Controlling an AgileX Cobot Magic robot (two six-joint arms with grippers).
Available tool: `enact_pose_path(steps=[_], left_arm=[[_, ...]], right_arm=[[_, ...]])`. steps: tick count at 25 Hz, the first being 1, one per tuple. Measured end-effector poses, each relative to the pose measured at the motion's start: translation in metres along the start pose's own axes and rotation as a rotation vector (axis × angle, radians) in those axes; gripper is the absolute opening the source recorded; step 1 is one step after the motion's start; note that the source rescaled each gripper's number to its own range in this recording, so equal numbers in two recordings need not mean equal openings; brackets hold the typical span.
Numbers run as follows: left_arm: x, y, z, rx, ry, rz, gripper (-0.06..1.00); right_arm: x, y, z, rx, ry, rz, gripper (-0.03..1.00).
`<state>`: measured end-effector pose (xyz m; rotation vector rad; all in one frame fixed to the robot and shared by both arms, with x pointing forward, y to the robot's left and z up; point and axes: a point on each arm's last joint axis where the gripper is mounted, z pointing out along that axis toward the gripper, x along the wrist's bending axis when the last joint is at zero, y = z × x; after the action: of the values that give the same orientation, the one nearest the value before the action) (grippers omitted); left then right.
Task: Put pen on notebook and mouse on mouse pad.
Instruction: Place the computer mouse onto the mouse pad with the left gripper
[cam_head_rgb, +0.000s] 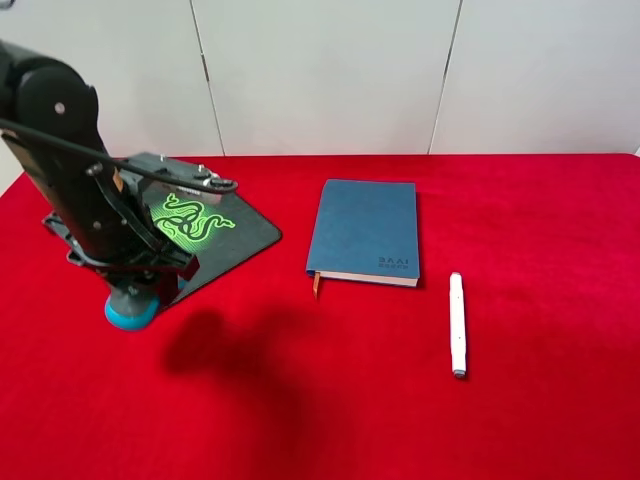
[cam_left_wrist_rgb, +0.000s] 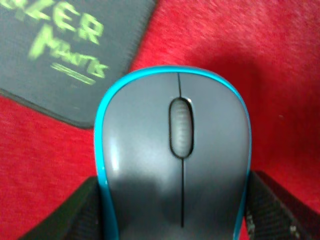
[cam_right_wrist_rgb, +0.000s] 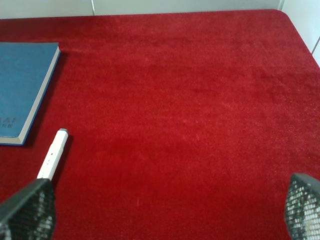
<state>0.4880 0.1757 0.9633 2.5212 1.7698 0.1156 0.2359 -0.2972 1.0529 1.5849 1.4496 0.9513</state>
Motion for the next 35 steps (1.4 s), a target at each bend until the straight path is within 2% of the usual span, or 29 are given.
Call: enact_pose_path(steps=[3,7,10,14,27,35], left_arm=[[0.011,0.008,-0.006,-0.023,0.005,-0.04,0.0],[0.039,0.017,-0.014,-0.059,0.019,-0.11,0.0],[0.06,0.023,-0.02,-0.098,0.031,-0.138,0.0],[0.076,0.036,-0.024,-0.133,0.043,-0.161,0.0],[0.088,0.115,0.02,-0.104,0.046,-0.136,0.0],[0.089,0.125,0.066,-0.029,0.041,-0.13,0.0]], right_arm=[[0.0,0.0,0.0,0.0,0.0,0.0,1.0],[0.0,0.0,0.0,0.0,0.0,0.0,1.0],[0.0,0.0,0.0,0.0,0.0,0.0,1.0],[0.0,0.0,0.0,0.0,0.0,0.0,1.0],[0.0,0.0,0.0,0.0,0.0,0.0,1.0],[0.0,0.0,0.0,0.0,0.0,0.0,1.0]])
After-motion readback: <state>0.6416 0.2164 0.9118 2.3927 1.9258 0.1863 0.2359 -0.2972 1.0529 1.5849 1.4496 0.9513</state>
